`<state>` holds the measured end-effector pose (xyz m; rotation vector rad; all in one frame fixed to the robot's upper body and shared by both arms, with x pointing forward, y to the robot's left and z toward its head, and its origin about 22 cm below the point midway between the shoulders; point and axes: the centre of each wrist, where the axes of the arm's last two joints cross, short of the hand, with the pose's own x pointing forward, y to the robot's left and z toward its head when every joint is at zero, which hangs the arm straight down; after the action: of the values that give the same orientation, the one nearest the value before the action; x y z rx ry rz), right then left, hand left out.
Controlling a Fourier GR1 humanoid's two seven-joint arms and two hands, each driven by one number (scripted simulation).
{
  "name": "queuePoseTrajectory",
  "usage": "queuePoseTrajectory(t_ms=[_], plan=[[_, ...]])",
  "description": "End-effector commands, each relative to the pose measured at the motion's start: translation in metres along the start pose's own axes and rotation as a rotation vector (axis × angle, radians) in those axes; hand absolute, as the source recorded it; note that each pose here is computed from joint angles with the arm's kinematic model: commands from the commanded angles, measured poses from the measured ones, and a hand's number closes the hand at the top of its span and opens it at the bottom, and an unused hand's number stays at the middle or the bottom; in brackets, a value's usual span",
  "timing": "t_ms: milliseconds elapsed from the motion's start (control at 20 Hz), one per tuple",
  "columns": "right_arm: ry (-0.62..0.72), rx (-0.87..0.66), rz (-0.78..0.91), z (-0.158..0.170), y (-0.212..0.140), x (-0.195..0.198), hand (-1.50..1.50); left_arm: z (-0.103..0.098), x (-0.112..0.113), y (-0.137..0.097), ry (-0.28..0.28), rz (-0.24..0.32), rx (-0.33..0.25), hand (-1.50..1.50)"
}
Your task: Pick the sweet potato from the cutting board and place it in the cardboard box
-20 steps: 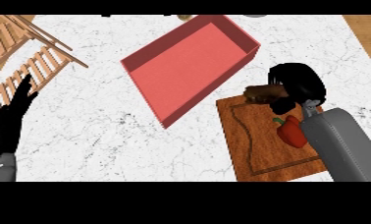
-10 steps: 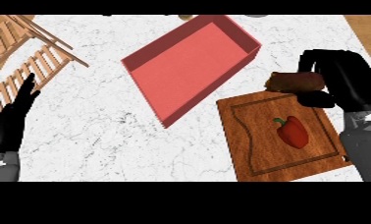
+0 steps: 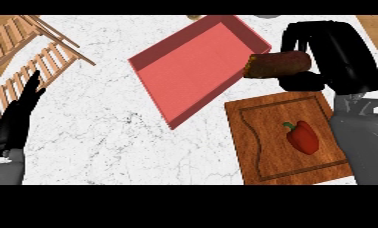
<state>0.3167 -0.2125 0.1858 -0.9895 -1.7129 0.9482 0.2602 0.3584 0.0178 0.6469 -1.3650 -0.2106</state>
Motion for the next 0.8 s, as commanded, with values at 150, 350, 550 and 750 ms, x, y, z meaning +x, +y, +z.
queuePoseTrajectory(t_ms=[150, 350, 550, 750], plan=[[0.009, -0.001, -0.176, -0.052, 0.008, 0.061, 1.50, -0.016, -0.003, 0.010, -0.004, -0.015, 0.004, 0.00], [0.059, 0.006, -0.240, -0.085, 0.029, 0.070, 1.50, -0.006, 0.007, -0.013, -0.013, 0.003, -0.012, 0.00], [0.100, 0.037, -0.302, -0.115, 0.044, 0.089, 1.50, -0.009, 0.005, -0.015, -0.020, 0.009, -0.019, 0.00], [0.104, 0.066, -0.294, -0.133, 0.060, 0.099, 1.50, -0.003, 0.014, -0.006, -0.020, 0.015, -0.025, 0.00]])
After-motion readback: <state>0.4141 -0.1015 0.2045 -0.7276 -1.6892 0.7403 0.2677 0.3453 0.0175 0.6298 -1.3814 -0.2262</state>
